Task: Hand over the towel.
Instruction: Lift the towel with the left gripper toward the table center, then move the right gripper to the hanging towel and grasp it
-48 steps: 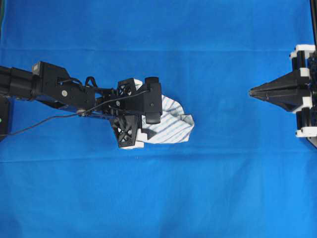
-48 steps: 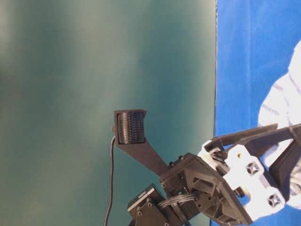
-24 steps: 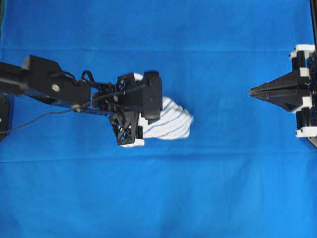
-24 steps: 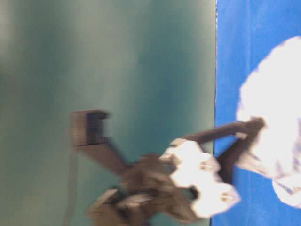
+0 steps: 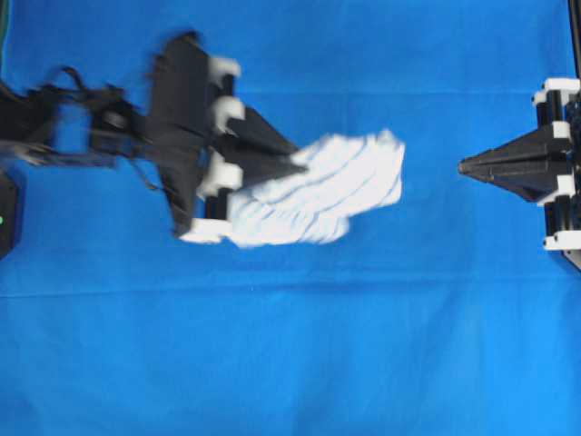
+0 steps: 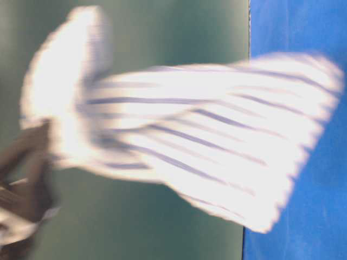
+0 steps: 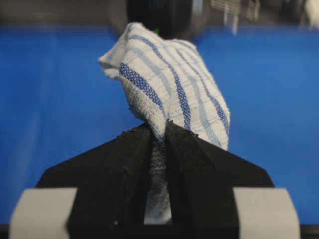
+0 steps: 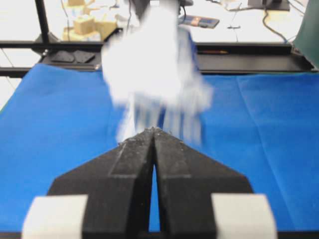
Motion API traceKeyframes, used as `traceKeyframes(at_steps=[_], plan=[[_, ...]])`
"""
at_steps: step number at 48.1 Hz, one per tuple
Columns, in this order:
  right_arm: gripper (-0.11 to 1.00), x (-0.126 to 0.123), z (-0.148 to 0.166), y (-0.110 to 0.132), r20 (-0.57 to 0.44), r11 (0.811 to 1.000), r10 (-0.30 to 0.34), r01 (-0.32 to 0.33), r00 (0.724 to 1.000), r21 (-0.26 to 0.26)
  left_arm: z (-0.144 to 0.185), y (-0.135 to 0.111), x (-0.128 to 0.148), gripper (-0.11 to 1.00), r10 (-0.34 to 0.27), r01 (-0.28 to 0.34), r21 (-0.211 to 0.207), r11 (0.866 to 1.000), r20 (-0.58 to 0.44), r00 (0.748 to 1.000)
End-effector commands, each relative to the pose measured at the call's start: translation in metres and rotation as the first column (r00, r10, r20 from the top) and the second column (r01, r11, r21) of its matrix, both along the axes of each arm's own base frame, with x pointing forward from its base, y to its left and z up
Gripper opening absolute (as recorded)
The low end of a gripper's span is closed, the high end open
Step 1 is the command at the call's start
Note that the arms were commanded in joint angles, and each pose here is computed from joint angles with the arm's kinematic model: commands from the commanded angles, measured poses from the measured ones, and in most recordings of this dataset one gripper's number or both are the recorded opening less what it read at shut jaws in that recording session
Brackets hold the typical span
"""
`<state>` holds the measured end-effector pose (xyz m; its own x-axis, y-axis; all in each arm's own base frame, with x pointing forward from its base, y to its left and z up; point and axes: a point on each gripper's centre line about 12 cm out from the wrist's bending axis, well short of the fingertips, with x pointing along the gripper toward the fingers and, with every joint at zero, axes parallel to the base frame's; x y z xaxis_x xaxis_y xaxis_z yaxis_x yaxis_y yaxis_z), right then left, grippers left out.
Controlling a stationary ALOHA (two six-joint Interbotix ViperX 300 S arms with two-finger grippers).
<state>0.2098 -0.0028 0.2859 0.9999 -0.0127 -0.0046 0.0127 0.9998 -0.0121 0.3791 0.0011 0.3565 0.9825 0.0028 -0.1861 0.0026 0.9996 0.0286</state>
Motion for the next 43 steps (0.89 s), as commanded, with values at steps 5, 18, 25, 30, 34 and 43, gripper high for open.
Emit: traceKeyframes(at_steps=[5,18,25,30,34,43], plan=[[0.00,0.002,0.012,0.000,0.034,1.000,-0.001,0.002,0.999,-0.002,0.029,0.001,-0.018,0.05,-0.001,-0.002,0.025,1.000,0.144,0.990],[0.00,0.005,0.021,0.000,0.071,1.000,0.001,-0.001,0.998,0.010,0.029,0.001,-0.020,0.05,0.000,-0.003,0.021,1.000,0.150,0.989],[0.00,0.016,0.022,0.000,0.068,1.000,-0.001,-0.001,0.998,0.024,0.028,0.000,-0.020,0.05,-0.003,0.000,0.021,1.000,0.148,0.989],[0.01,0.028,0.023,-0.001,0.053,0.999,-0.002,0.000,0.999,0.041,0.029,-0.001,-0.020,0.05,-0.005,0.001,0.021,1.000,0.150,0.989],[0.08,0.038,0.025,-0.001,0.050,0.999,-0.001,-0.002,0.999,0.048,0.028,-0.001,-0.020,0.05,-0.005,0.002,0.022,1.000,0.148,0.989],[0.62,0.072,0.022,-0.001,0.045,0.999,0.000,-0.003,0.999,0.046,0.026,-0.001,-0.018,0.05,-0.006,0.003,0.021,1.000,0.144,0.990]])
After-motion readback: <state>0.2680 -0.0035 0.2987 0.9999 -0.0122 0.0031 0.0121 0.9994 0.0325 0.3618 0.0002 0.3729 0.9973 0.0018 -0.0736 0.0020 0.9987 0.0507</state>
